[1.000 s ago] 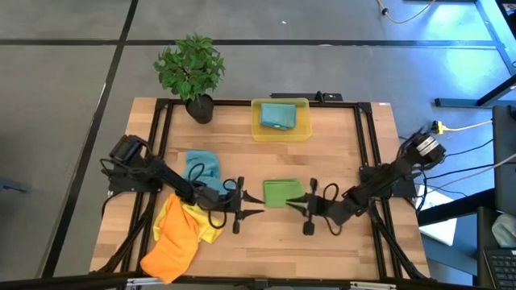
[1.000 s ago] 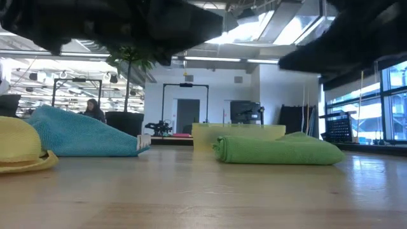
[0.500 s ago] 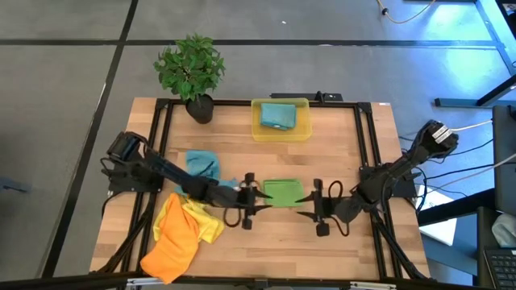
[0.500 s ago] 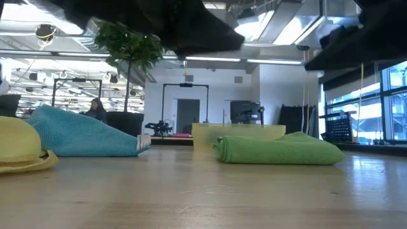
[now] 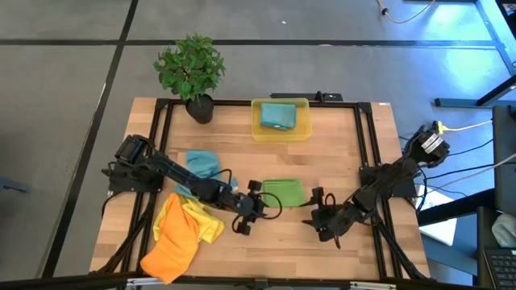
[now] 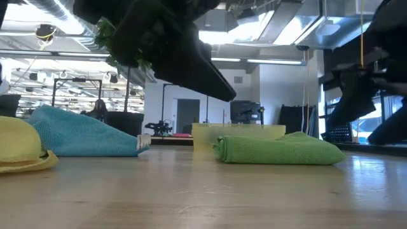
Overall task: Fold microfiber towels
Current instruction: Put the folded green microfiber towel into the yellow bin
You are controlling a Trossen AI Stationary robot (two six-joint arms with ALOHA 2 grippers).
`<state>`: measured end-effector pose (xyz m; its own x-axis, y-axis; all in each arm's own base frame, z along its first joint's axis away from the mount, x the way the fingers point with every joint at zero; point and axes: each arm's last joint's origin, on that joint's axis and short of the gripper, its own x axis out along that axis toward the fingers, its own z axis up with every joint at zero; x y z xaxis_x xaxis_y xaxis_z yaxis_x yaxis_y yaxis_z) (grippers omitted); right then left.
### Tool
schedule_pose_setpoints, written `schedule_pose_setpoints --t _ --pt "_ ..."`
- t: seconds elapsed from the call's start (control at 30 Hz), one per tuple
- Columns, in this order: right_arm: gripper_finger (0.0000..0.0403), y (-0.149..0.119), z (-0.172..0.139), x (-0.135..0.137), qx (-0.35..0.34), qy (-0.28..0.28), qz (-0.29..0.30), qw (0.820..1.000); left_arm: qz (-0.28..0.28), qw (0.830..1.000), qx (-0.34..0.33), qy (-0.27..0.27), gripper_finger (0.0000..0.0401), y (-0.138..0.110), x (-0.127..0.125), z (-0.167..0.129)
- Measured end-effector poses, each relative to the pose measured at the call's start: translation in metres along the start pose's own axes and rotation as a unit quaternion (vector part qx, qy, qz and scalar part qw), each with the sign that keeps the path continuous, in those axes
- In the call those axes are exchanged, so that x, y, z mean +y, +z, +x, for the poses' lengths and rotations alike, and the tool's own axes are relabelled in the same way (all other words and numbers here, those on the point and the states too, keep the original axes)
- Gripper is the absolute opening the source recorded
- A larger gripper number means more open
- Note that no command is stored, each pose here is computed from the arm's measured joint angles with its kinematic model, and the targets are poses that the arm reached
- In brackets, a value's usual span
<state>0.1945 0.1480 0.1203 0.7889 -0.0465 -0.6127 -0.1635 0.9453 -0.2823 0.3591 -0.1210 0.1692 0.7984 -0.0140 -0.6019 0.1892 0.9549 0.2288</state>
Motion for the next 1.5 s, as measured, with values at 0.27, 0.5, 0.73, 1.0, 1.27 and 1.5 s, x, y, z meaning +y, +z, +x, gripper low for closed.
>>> schedule_pose_setpoints --t 0.27,0.5,0.73,1.0,1.27,1.5 --pt "0.0284 -0.013 0.014 0.003 0.026 -0.052 -0.055 0.997 0.014 1.000 0.001 0.004 0.0177 -0.002 -0.001 0.004" --pt "0.0284 -0.019 0.021 0.000 0.043 -0.097 -0.099 0.989 0.047 0.998 0.019 0.027 0.0221 -0.014 -0.004 0.022" --pt "0.0284 -0.027 0.029 0.002 0.061 -0.114 -0.118 0.985 0.085 0.994 0.039 0.056 0.0223 -0.019 -0.005 0.037" --pt "0.0284 -0.025 0.029 -0.003 0.059 -0.178 -0.150 0.971 0.083 0.993 0.048 0.062 0.0224 -0.022 0.000 0.043" --pt "0.0284 -0.025 0.034 -0.010 0.074 -0.155 -0.148 0.974 0.104 0.991 0.058 0.060 0.0226 -0.025 -0.001 0.045" --pt "0.0284 -0.025 0.035 -0.010 0.075 -0.148 -0.146 0.975 0.121 0.988 0.073 0.057 0.0226 -0.032 -0.002 0.049"
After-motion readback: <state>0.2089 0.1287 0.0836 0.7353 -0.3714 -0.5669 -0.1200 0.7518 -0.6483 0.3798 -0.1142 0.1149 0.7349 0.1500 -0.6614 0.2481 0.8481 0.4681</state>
